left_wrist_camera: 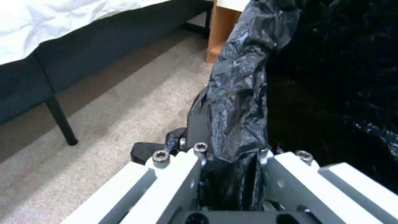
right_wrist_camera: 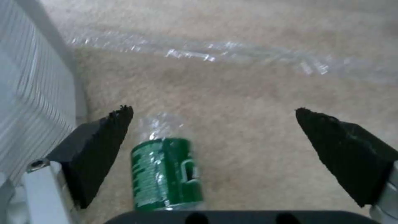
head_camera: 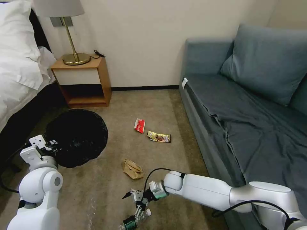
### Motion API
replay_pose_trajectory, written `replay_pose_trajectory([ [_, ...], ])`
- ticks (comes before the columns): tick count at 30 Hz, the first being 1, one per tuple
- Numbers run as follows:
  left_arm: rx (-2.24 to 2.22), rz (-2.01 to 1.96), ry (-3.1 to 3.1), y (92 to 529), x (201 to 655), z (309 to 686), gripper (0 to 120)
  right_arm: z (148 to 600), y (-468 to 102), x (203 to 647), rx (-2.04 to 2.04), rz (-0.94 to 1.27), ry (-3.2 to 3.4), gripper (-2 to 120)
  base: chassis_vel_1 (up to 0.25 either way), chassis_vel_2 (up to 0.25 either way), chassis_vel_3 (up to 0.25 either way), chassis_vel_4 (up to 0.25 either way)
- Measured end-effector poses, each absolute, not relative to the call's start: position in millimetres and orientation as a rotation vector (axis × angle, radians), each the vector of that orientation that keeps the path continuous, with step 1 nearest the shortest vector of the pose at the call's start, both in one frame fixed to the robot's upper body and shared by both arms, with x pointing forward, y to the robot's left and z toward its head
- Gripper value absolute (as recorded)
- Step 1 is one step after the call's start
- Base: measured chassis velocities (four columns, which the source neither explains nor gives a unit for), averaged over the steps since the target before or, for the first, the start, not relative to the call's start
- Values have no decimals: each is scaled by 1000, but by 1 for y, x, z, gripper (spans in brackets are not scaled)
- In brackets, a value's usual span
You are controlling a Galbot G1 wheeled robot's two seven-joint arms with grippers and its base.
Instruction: Pick up the trash bin, then pick up the garbage on the floor and place it into the trash bin.
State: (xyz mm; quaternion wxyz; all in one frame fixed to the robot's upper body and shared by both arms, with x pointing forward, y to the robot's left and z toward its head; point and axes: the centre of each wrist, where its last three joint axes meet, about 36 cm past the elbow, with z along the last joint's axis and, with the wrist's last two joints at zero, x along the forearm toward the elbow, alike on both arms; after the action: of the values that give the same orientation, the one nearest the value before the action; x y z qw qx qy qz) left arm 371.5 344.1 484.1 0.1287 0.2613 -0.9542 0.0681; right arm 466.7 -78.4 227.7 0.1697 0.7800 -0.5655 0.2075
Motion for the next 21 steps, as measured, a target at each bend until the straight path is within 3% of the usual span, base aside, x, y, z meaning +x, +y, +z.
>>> replay_pose_trajectory([
  [21, 759, 207, -2788, 333, 362, 492, 2, 183, -87, 458, 2213, 718, -1511, 100, 0, 0, 0, 0],
])
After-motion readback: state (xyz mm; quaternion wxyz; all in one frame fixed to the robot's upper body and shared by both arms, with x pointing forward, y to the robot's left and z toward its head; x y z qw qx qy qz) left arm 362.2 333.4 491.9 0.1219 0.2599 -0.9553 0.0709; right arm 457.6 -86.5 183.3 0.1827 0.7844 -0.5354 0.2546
